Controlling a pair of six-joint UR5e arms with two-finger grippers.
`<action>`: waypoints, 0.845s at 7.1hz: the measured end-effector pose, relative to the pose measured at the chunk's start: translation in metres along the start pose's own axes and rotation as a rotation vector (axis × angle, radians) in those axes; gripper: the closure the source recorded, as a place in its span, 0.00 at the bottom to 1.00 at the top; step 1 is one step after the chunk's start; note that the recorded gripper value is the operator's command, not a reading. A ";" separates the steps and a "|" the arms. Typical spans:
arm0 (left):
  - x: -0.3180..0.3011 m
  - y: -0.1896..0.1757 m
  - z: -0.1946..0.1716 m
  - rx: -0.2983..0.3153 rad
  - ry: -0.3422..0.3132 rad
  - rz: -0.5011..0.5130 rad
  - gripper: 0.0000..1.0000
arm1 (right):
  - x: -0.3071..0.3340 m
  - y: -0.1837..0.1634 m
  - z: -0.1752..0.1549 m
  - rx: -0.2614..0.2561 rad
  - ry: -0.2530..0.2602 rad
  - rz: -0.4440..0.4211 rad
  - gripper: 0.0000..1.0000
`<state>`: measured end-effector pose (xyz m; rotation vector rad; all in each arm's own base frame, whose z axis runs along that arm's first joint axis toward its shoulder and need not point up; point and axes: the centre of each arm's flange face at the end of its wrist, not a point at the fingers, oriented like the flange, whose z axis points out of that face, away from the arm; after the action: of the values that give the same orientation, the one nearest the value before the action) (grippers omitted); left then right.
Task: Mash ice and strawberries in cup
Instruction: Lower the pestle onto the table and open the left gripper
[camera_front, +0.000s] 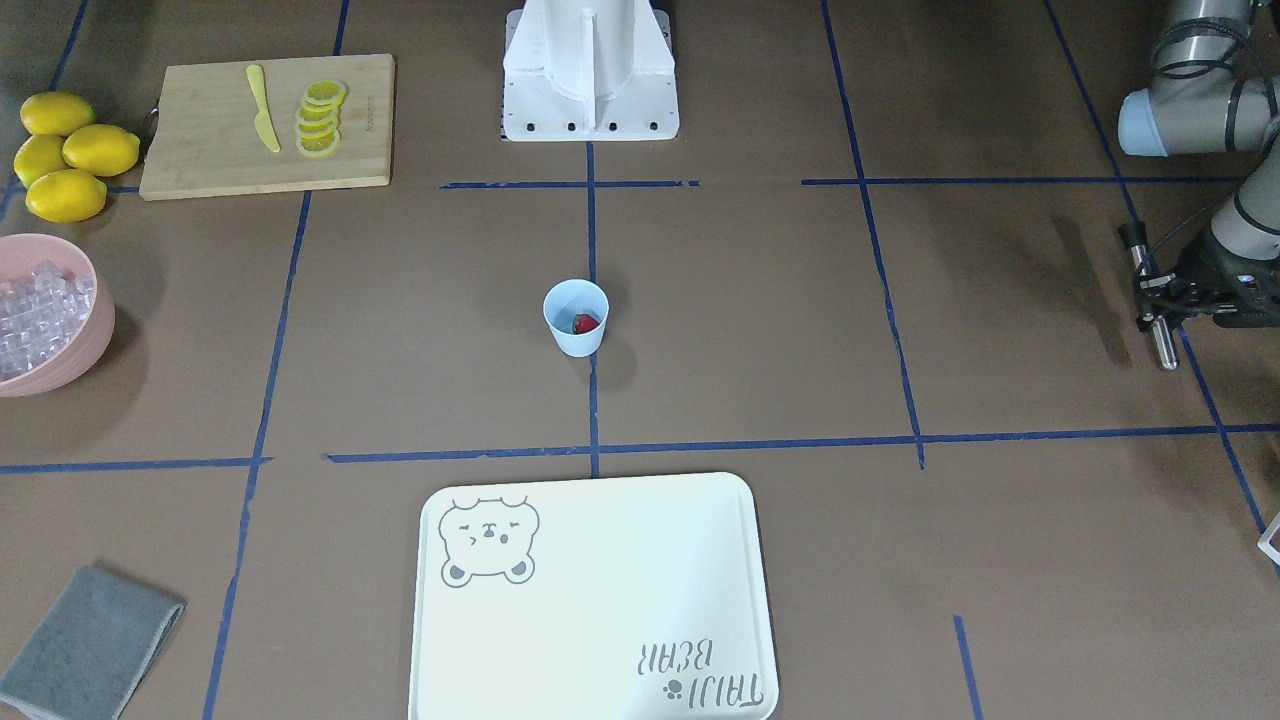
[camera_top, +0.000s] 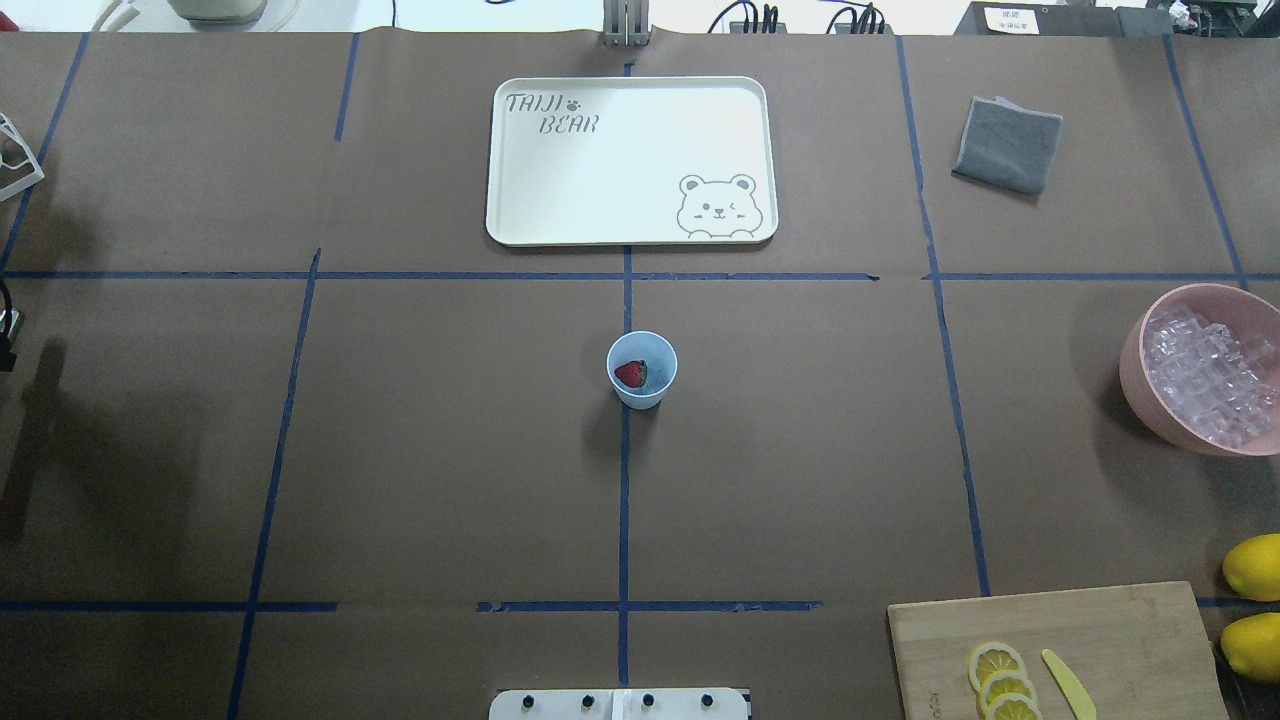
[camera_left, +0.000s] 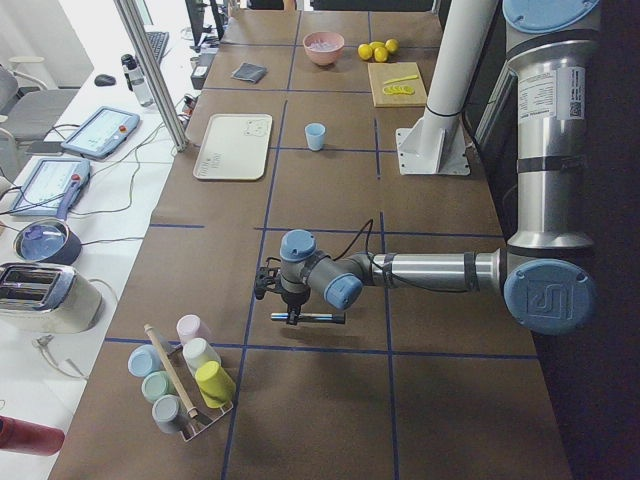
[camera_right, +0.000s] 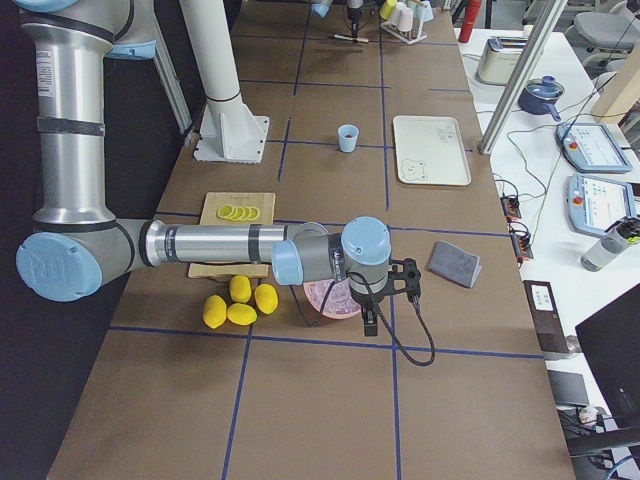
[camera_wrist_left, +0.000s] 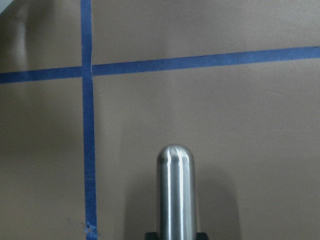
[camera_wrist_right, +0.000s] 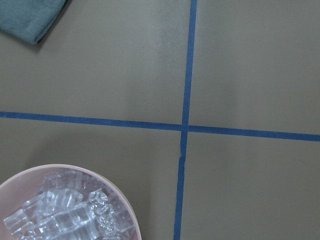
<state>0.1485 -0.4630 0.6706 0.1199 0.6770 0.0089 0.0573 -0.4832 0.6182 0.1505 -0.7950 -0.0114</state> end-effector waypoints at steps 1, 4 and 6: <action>-0.001 -0.001 0.000 0.010 -0.014 0.001 0.00 | 0.000 0.000 0.000 0.001 0.000 0.000 0.01; -0.008 -0.006 -0.003 0.071 -0.084 0.005 0.00 | 0.000 -0.001 -0.001 0.002 0.000 -0.001 0.01; -0.004 -0.008 -0.006 0.078 -0.081 0.008 0.00 | -0.001 -0.001 -0.001 0.002 0.000 -0.002 0.01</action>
<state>0.1413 -0.4705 0.6683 0.1968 0.5960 -0.0141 0.0576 -0.4839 0.6171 0.1534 -0.7949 -0.0126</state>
